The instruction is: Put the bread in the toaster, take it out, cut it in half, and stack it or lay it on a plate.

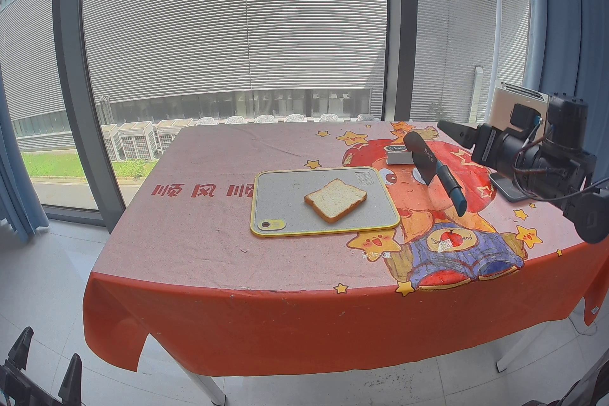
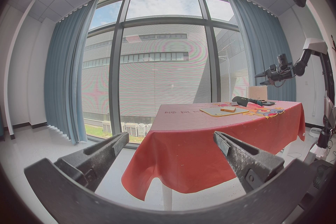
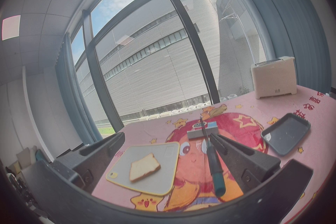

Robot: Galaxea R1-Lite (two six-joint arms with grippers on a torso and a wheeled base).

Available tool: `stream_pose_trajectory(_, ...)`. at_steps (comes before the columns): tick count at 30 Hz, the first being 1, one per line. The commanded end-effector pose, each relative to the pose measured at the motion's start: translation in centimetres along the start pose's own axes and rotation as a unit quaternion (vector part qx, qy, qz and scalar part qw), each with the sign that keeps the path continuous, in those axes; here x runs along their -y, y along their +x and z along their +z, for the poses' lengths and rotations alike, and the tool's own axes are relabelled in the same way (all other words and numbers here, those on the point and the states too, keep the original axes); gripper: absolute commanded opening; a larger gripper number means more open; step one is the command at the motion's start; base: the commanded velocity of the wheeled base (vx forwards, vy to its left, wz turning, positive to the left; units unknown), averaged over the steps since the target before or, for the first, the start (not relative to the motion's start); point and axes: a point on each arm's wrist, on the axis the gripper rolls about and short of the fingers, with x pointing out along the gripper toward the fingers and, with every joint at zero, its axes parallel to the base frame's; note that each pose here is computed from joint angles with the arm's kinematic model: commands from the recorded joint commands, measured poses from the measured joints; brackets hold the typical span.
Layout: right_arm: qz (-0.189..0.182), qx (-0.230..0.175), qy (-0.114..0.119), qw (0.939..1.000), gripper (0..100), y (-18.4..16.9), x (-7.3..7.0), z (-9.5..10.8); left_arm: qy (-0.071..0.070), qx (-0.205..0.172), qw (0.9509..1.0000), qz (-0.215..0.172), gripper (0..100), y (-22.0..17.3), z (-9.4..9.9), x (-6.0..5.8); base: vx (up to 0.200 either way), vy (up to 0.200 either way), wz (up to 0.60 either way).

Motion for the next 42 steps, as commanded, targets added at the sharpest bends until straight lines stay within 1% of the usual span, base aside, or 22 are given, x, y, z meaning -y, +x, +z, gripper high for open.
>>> stream_pose_trajectory(1, -0.006, 0.009, 0.002, 0.9999, 100, 2.4, 0.6, 1.4, 0.0, -0.001, 1.0, 0.0, 100, 0.0, -0.5, 0.0, 0.0, 0.0, 0.0)
stream_pose_trajectory(3, -0.006, 0.009, 0.003, 0.9999, 100, 2.6, 0.6, 1.2, 0.0, -0.001, 1.0, -0.001, 100, 0.0, -0.5, 0.0, 0.0, 0.0, 0.0)
stream_pose_trajectory(4, -0.006, 0.0, 0.003, 1.0, 100, 2.5, 0.7, 0.9, 0.0, -0.001, 1.0, 0.0, 100, 0.0, -0.5, 0.0, 0.0, 0.0, 0.0)
stream_pose_trajectory(6, -0.006, -0.012, 0.005, 0.9999, 100, 2.5, 0.8, 0.1, -0.001, -0.001, 1.0, 0.0, 100, 0.0, -0.5, 0.0, 0.0, 0.0, 0.0)
stream_pose_trajectory(8, -0.01, -0.026, 0.0, 0.9996, 100, 2.5, 0.8, -0.9, 0.0, -0.001, 1.0, -0.001, 100, 0.0, -0.5, 0.0, 0.0, 0.0, 0.0)
stream_pose_trajectory(11, -0.008, -0.028, 0.0, 0.9996, 100, 2.4, 0.7, -1.0, 0.0, -0.001, 1.0, 0.0, 100, 0.0, -0.5, 0.0, 0.0, 0.0, 0.0)
stream_pose_trajectory(14, -0.011, -0.027, 0.003, 0.9996, 100, 2.3, 0.9, -0.9, 0.0, -0.001, 1.0, 0.0, 100, 0.0, -0.5, 0.0, 0.0, 0.0, 0.0)
stream_pose_trajectory(16, -0.014, -0.034, 0.005, 0.9993, 100, 2.5, 0.9, -1.4, 0.0, -0.001, 1.0, 0.0, 100, 0.0, -0.5, 0.0, 0.0, 0.0, 0.0)
stream_pose_trajectory(19, -0.019, -0.045, 0.003, 0.9988, 100, 2.4, 1.1, -2.0, 0.0, -0.001, 1.0, -0.001, 100, 0.0, -0.5, 0.0, 0.0, 0.0, 0.0)
stream_pose_trajectory(23, -0.02, -0.043, 0.005, 0.9989, 100, 2.4, 1.2, -1.9, 0.0, -0.001, 1.0, 0.0, 100, 0.0, -0.5, 0.0, 0.0, 0.0, 0.0)
stream_pose_trajectory(26, -0.022, -0.049, 0.005, 0.9986, 100, 2.5, 1.3, -2.2, 0.0, -0.001, 1.0, 0.0, 100, 0.0, -0.5, 0.0, 0.0, 0.0, 0.0)
stream_pose_trajectory(32, -0.038, -0.076, 0.001, 0.9964, 100, 4.0, 2.1, -4.0, 0.0, -0.001, 1.0, 0.0, 100, 0.0, -0.5, 0.0, 0.0, 0.0, 0.0)
stream_pose_trajectory(37, -0.05, -0.074, 0.001, 0.996, 100, 4.1, 2.9, -3.9, 0.0, -0.001, 1.0, 0.0, 100, 0.0, -0.5, 0.0, 0.0, 0.0, 0.0)
stream_pose_trajectory(38, -0.059, -0.071, 0.001, 0.9957, 100, 4.2, 3.6, -3.7, -0.001, -0.001, 1.0, -0.001, 100, 0.0, -0.5, 0.0, 0.0, 0.0, 0.0)
stream_pose_trajectory(42, -0.068, -0.068, -0.007, 0.9953, 100, 4.2, 4.5, -3.4, 0.0, -0.001, 1.0, 0.0, 100, 0.0, -0.5, 0.0, 0.0, 0.0, 0.0)
